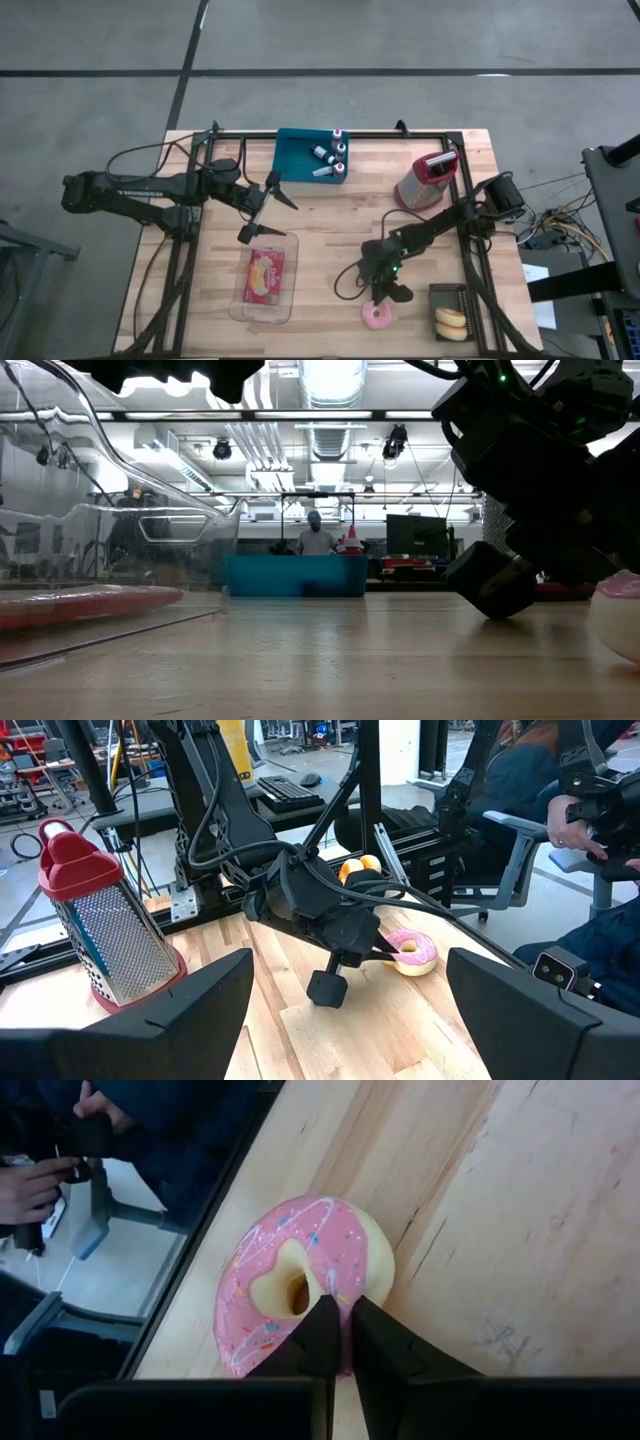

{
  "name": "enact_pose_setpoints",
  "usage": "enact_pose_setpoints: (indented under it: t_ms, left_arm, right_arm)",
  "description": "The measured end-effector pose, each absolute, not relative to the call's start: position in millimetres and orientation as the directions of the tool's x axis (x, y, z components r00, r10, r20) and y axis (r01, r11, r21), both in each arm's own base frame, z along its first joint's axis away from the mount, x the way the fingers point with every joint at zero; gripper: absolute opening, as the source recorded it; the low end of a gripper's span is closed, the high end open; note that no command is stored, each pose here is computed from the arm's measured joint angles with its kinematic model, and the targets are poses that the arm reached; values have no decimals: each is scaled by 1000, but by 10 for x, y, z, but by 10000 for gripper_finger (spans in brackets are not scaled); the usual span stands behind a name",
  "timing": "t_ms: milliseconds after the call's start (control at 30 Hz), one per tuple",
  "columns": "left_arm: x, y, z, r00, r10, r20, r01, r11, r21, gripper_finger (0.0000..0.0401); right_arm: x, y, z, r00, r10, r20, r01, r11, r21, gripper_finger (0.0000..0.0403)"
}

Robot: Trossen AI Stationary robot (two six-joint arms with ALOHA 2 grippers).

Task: Pick & Place Food Item
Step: Put the pink donut into the black bin

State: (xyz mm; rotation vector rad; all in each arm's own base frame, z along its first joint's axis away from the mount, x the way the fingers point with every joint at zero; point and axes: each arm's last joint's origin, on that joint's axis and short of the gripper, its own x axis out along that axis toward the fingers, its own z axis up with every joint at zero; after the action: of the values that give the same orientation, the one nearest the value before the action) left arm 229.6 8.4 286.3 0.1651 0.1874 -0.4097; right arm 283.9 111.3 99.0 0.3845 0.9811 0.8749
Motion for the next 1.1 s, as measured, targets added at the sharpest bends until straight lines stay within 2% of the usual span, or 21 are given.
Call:
enact_pose_setpoints:
  t_ms: [267,567,900,1100]
  left_arm:
    - [2296,84,2864,900,-379,-213,410,904,121,339]
    - [2296,84,2863,900,-379,-213,409,904,121,339]
    - [2296,85,2863,901,-379,-213,409,904,121,339]
    - [2296,84,2864,900,-379,-213,409,904,121,339]
  right_arm:
    - [2829,1117,1067,279,786,-552,-468,613,636,20]
    - [2827,1073,1137,377,684,-625,-418,727,545,20]
    - [2791,1058,1386,457,642,-616,-381,767,516,20]
    - [2764,1155,1528,475,525,-706,-317,851,419,20]
